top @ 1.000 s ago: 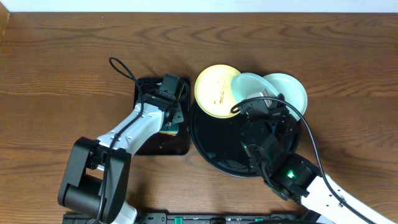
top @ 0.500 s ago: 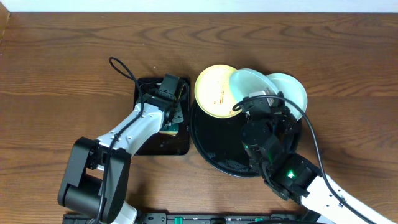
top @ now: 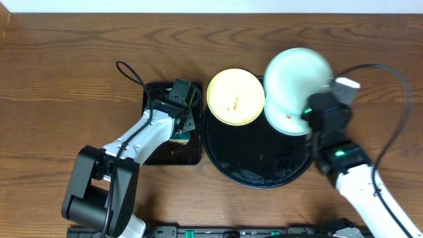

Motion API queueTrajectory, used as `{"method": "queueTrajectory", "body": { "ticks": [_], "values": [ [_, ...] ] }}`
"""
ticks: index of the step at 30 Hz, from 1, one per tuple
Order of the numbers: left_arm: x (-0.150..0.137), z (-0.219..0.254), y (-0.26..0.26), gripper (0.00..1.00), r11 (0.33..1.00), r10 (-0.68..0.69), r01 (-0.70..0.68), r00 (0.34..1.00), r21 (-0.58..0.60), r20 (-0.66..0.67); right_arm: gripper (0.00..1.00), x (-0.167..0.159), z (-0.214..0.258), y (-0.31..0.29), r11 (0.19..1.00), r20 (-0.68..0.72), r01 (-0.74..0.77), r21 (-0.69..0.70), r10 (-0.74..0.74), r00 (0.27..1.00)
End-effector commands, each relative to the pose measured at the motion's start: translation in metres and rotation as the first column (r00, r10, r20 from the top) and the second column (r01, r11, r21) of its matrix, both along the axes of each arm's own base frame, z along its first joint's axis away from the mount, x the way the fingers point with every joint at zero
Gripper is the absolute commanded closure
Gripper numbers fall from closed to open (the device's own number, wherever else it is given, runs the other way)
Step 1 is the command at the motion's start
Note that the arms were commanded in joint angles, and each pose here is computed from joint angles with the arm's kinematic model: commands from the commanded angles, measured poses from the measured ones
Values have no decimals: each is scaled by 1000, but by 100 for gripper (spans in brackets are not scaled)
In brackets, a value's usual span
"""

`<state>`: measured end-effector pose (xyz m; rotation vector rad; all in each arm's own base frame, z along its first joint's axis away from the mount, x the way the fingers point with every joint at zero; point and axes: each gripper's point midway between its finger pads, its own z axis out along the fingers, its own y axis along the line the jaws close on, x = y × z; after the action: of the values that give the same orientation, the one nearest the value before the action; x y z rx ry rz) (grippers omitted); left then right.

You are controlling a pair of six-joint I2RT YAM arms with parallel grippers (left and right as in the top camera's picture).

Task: Clean dirty plates on tray and stack at the side
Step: 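Lift the cleaned pale green plate with the right gripper and move it right, then set the plate down on the table right of the black tray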

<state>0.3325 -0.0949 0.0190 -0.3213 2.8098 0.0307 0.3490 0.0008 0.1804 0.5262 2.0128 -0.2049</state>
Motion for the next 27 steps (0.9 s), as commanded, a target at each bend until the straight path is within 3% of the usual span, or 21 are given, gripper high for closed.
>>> {"method": "queueTrajectory", "body": {
  "ticks": [1,7,13,24,27],
  "values": [
    [-7,-11,6,93,1000,-5,6,999,31,-39,99,1,-16,-31,947,9,132,294,-141,990],
    [-7,-11,6,93,1000,-5,6,999,30,-39,99,-18,-44,-102,835,-97,326,443,-317,943],
    [-7,-11,6,93,1000,-5,6,999,31,-38,99,-50,-80,-158,729,-231,530,432,-479,847],
    [-7,-11,6,93,1000,-5,6,999,30,-38,99,-66,-136,-185,642,-378,648,410,-526,762],
    [-7,-11,6,93,1000,-5,6,999,30,-38,99,-58,-149,-179,664,-398,611,430,-468,789]
  ]
}}
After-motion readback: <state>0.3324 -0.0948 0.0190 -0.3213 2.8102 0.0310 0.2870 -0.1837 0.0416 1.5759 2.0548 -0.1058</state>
